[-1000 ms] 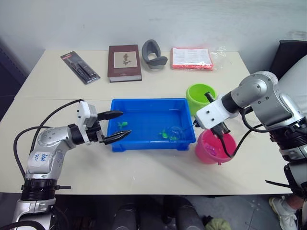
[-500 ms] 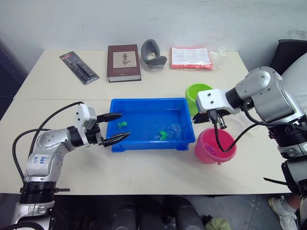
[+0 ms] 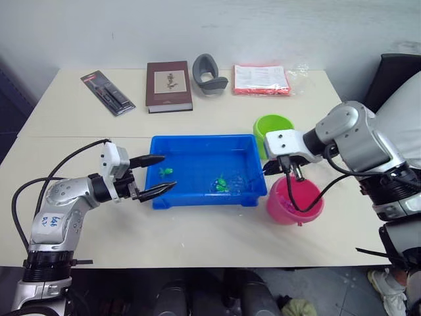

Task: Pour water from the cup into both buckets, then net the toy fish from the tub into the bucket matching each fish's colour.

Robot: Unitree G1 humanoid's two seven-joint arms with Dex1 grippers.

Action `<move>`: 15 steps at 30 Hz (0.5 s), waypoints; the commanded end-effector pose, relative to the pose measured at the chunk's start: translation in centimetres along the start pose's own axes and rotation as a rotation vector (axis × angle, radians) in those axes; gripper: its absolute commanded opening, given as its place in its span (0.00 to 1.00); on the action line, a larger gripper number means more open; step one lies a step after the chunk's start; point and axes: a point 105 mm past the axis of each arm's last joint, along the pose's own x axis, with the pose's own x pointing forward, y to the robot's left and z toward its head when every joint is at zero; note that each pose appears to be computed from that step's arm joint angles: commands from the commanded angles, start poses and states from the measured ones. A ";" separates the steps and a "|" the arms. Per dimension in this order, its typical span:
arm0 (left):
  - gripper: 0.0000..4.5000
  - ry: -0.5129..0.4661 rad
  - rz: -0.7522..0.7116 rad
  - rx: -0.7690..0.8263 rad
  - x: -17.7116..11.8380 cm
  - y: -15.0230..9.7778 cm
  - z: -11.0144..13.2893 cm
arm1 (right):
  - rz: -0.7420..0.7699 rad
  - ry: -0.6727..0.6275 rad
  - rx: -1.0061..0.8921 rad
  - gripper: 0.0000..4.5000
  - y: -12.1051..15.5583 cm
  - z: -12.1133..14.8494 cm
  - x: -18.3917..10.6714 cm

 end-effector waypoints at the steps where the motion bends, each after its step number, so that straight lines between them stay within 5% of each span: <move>1: 0.99 -0.017 0.003 0.040 -0.4 -0.1 1.2 | 0.024 -0.041 0.017 0.00 0.3 0.8 0.2; 15: 0.99 -0.005 0.022 0.044 -1.0 0.2 1.1 | 0.087 -0.203 0.229 0.00 0.8 2.5 3.0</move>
